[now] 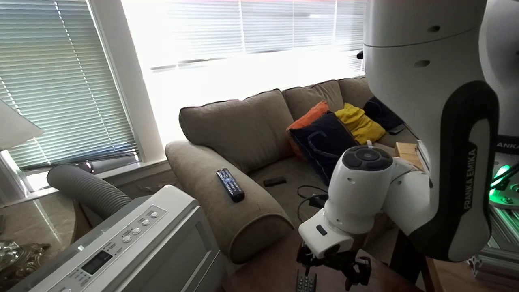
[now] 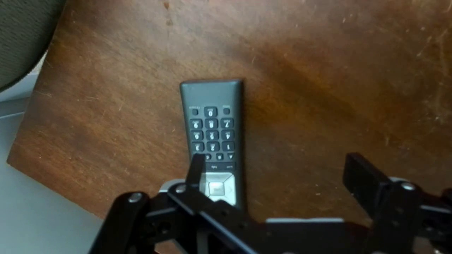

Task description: Remove the black remote from the table, put it on the armrest of the sofa, remove the bigger remote from the armrest and put it on the table

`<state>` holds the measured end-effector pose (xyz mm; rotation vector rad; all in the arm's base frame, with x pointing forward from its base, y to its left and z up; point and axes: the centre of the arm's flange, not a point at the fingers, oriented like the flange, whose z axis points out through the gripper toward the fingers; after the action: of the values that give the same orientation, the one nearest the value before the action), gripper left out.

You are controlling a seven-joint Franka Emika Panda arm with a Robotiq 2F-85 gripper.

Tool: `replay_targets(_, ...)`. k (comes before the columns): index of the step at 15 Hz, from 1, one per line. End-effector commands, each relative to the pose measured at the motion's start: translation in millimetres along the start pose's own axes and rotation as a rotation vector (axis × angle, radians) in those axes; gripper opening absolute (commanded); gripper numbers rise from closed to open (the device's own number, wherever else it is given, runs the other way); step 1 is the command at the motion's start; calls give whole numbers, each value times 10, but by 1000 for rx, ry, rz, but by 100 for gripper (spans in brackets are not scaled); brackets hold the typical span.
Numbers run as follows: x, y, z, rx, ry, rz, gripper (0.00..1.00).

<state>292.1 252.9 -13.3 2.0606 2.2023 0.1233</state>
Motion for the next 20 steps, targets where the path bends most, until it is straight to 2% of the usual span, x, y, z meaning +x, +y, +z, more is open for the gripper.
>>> replay_targets(1,333,203,127,24,31,34,100)
replay_targets(3,497,321,123,24,42,50,100)
replay_targets(4,353,207,29,14,39,33,100)
replay_targets(8,363,241,31,13,40,33,100)
replay_targets(13,300,450,241,83,14,-84,100)
replay_targets(16,288,594,330,86,-3,-96,100)
replay_targets(20,335,564,435,83,-37,-102,100)
